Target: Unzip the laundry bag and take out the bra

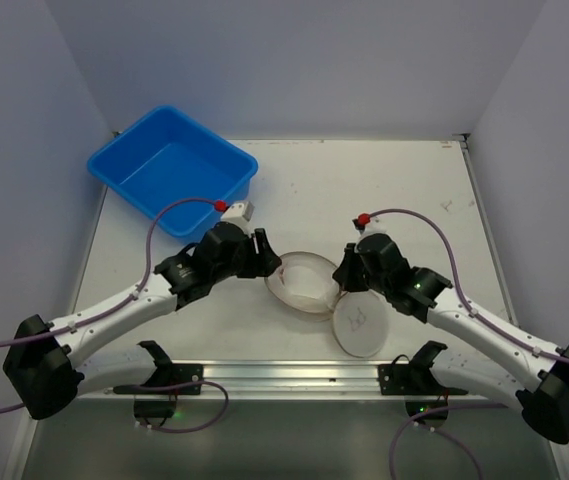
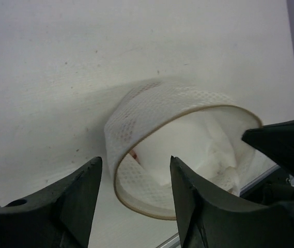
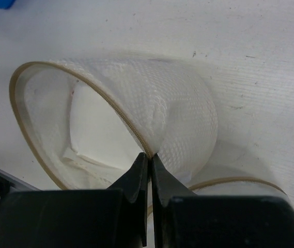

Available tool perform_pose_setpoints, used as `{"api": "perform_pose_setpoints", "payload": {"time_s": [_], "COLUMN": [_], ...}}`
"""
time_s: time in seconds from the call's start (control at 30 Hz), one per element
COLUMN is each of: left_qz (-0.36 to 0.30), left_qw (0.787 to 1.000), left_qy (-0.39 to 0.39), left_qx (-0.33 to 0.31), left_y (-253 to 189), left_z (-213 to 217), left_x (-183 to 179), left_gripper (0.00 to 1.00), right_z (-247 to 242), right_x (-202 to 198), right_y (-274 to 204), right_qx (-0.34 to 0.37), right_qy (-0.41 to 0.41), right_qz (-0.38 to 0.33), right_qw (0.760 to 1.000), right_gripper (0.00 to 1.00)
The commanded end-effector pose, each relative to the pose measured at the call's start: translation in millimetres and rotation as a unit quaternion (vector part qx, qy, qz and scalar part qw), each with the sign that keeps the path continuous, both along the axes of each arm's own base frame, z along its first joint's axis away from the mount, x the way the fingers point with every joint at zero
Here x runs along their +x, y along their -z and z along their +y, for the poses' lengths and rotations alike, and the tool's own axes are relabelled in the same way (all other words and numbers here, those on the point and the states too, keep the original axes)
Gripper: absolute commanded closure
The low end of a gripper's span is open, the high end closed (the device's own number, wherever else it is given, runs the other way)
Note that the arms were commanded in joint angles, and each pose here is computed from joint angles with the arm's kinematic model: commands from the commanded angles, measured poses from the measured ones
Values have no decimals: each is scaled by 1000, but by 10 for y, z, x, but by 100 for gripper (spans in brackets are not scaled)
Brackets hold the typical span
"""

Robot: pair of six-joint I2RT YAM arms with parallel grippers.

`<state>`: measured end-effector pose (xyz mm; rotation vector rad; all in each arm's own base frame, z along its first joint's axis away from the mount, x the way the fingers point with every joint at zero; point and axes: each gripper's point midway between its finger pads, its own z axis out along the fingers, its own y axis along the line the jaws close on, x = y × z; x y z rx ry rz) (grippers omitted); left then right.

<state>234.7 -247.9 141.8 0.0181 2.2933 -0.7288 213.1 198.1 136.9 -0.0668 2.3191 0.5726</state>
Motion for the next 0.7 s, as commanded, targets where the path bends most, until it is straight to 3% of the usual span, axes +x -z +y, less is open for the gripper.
{"api": "perform_pose_setpoints", "payload": {"time_s": [0.0, 0.17, 0.3, 0.43, 0.67], "left_qz": [-38, -57, -25, -25, 1], "left_qw": [998, 995, 995, 995, 993], "left_qy": [34, 68, 93, 99, 68], "left_qx": [-31, -38, -13, 10, 98], "left_y": [-486, -719, -469, -337, 358], "left_z": [-254, -642, -924, -1119, -1076], "left_x": [-31, -136, -178, -225, -98], "left_gripper": [40, 44, 50, 48, 46], "right_z": [126, 153, 171, 136, 90], "right_x": [28, -3, -46, -72, -101], "right_y": [71, 262, 348, 419, 510], "right_qx": [8, 4, 11, 6, -5], "right_qy": [-19, -24, -29, -24, -18], "right_qz": [6, 27, 37, 44, 55], "right_qw": [1000, 999, 999, 999, 998], "right_gripper": [100, 100, 100, 100, 100]}}
